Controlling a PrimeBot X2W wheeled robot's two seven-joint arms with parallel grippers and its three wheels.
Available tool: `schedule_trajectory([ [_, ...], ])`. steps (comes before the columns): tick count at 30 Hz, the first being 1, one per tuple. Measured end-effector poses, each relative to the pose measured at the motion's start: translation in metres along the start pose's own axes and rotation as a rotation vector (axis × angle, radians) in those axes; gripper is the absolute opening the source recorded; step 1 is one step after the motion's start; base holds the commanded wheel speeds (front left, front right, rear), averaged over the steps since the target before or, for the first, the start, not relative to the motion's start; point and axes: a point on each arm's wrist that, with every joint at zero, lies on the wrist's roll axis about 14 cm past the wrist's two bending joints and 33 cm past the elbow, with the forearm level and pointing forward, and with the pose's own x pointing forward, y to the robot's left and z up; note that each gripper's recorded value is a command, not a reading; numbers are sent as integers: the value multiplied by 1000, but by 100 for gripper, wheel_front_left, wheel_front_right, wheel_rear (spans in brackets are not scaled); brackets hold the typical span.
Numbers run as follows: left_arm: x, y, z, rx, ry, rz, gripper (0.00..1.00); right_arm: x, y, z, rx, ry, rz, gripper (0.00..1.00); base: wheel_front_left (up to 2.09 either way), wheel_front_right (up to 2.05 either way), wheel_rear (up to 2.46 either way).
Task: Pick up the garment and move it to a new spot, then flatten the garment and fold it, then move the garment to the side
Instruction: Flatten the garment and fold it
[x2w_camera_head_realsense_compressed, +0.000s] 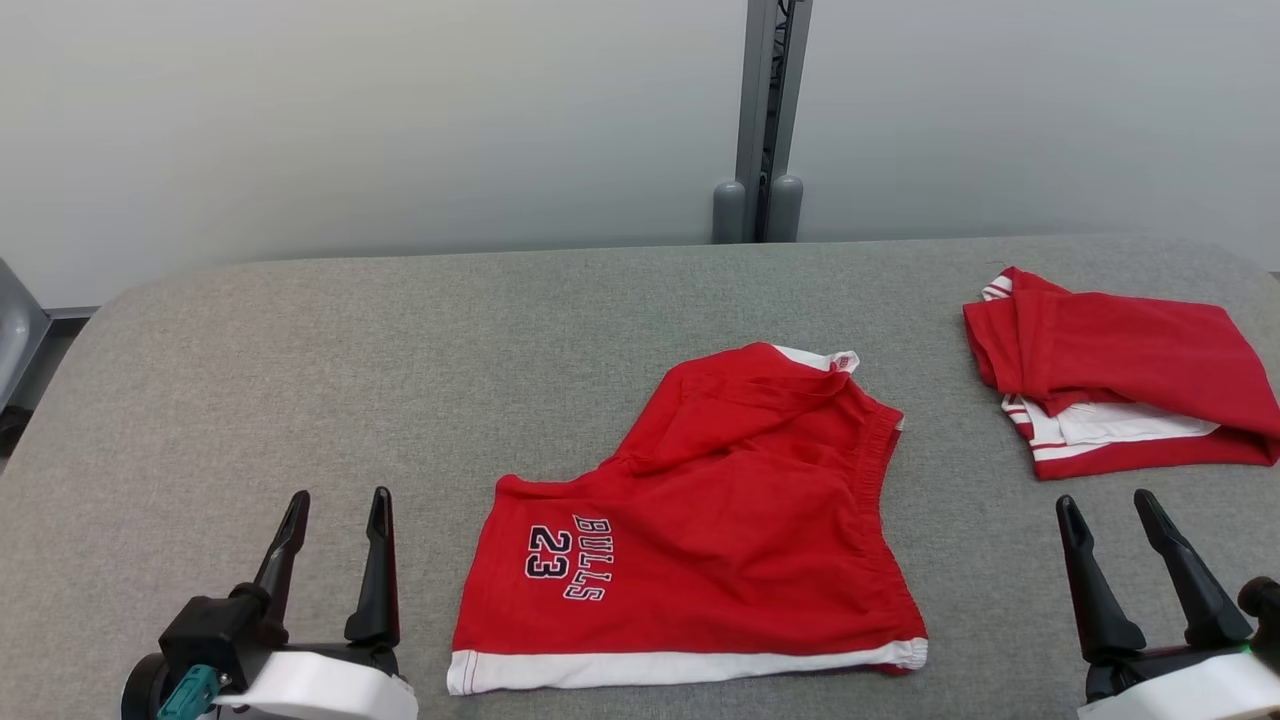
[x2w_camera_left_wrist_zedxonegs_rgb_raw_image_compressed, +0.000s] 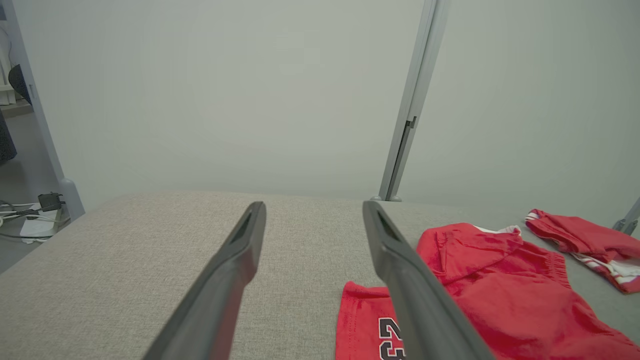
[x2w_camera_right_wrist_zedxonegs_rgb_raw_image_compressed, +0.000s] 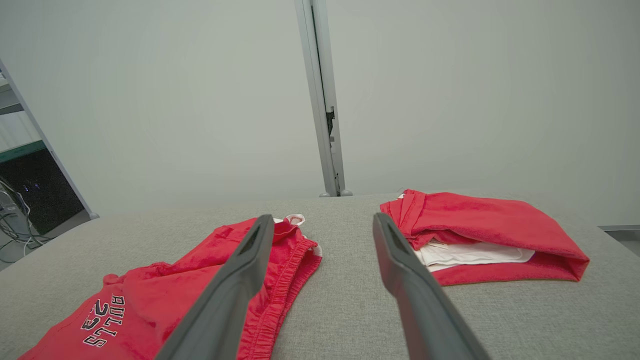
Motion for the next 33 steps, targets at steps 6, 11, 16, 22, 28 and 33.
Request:
schedule_trajectory([
  [6, 1, -1, -1, 9, -4, -3, 100, 1, 0, 3, -5, -10, 1, 100, 0, 0, 0],
  [11, 2, -2, -1, 15, -6, -12, 100, 1, 1, 2, -2, -9, 4, 100, 0, 0, 0],
  [16, 3, -2, 1, 19, -14, -11, 100, 2, 5, 0, 1, 1, 14, 100, 0, 0, 0],
  [22, -2, -3, -27, 8, 127, -22, 100, 0, 13, -18, 24, 88, 44, 100, 0, 0, 0],
  [28, -20, -10, -73, -4, 391, -71, 100, -14, 35, -63, 101, 300, 108, 100, 0, 0, 0],
  [33, -39, -17, -106, -23, 599, -118, 100, -25, 39, -97, 135, 460, 115, 100, 0, 0, 0],
])
